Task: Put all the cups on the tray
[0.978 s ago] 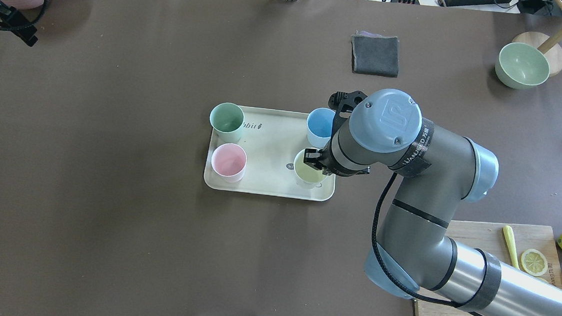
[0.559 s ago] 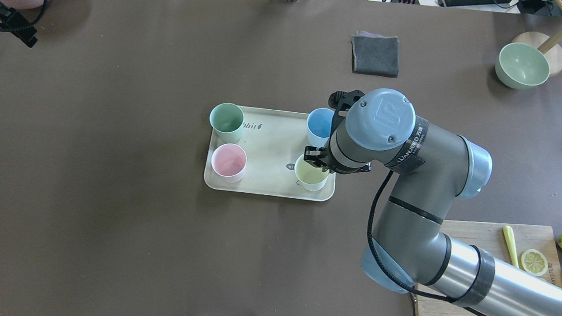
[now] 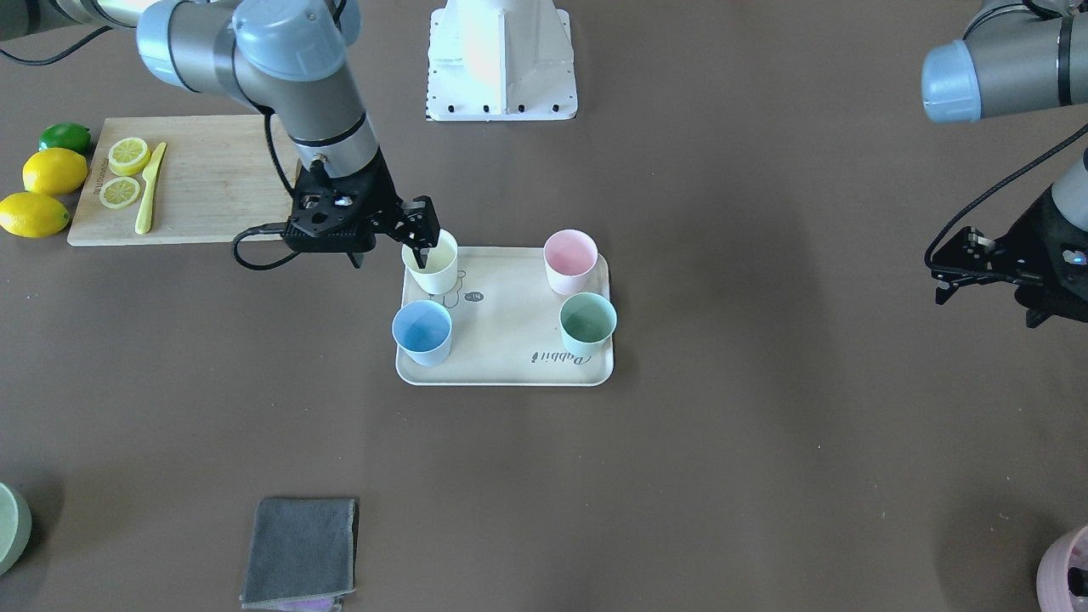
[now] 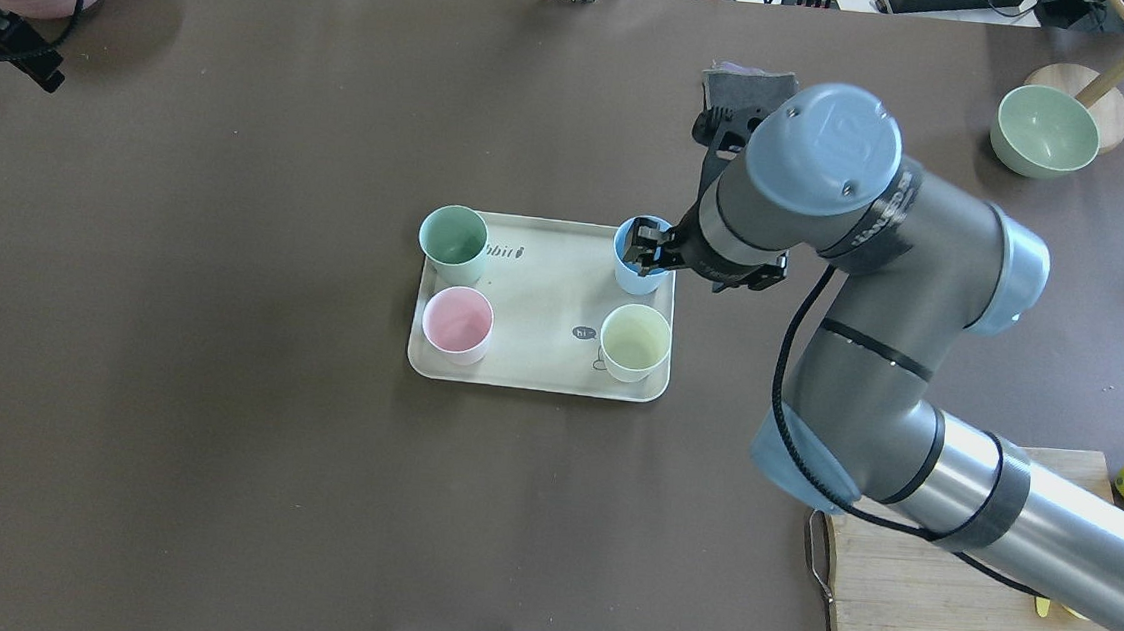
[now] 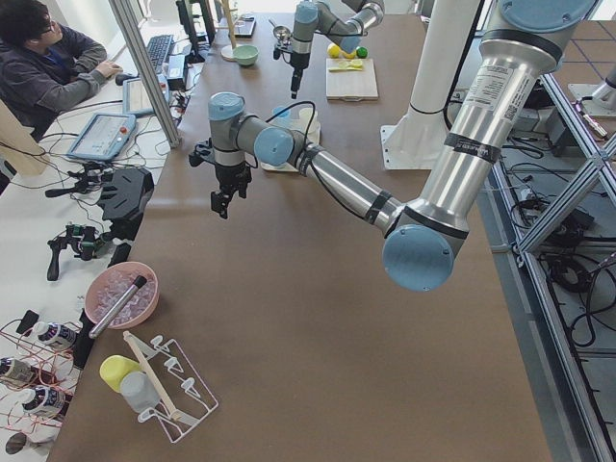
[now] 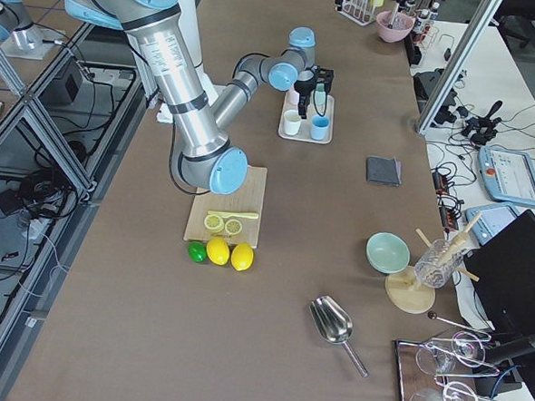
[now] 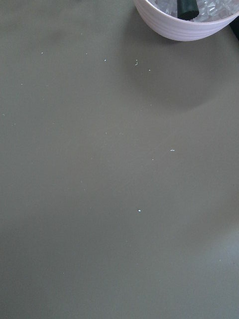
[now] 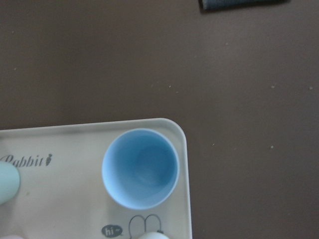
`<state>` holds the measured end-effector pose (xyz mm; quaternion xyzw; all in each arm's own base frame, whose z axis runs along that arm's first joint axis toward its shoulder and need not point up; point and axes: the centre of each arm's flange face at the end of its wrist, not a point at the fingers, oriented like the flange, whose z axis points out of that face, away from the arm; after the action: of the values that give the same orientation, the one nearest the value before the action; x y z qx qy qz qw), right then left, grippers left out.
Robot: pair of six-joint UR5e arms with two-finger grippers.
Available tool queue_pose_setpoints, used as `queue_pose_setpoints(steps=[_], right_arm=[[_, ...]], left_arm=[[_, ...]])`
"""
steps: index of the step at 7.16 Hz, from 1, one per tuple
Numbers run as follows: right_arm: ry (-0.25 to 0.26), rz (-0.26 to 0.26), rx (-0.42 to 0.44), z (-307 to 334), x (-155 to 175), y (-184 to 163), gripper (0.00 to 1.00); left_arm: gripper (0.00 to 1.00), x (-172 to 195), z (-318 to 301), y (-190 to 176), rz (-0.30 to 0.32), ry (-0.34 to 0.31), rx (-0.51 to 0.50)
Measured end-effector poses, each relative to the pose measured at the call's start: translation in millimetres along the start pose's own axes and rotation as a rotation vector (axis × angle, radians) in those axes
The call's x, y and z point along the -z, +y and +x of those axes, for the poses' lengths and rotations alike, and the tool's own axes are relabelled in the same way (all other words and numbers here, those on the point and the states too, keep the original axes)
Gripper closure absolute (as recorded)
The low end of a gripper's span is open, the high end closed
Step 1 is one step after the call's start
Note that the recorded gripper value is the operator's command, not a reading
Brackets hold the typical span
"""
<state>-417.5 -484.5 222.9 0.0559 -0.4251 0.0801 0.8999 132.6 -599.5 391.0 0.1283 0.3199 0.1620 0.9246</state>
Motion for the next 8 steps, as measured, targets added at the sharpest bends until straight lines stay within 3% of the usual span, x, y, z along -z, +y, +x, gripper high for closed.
queue_pose_setpoints(steps=[2, 4, 6, 8], right_arm=[[0.030, -0.008, 0.085, 99.7, 29.6, -68.8, 0.00], [0.063, -0.019, 0.182, 221.8, 65.1, -115.5, 0.00], [0.138, -0.047, 0.269, 331.1, 108.5, -142.0, 0.00], [0.183, -0.125, 0.281, 433.7, 141.7, -140.8, 0.00]], left_arm=[[0.02, 5.6, -66.2, 35.9, -0.014, -0.025, 0.030], [0.02, -3.9, -146.0, 109.3, -0.065, 0.001, 0.048], [0.02, -18.2, -199.3, 198.6, -0.098, 0.055, 0.160], [0.02, -37.9, -218.8, 258.5, -0.145, 0.098, 0.259]])
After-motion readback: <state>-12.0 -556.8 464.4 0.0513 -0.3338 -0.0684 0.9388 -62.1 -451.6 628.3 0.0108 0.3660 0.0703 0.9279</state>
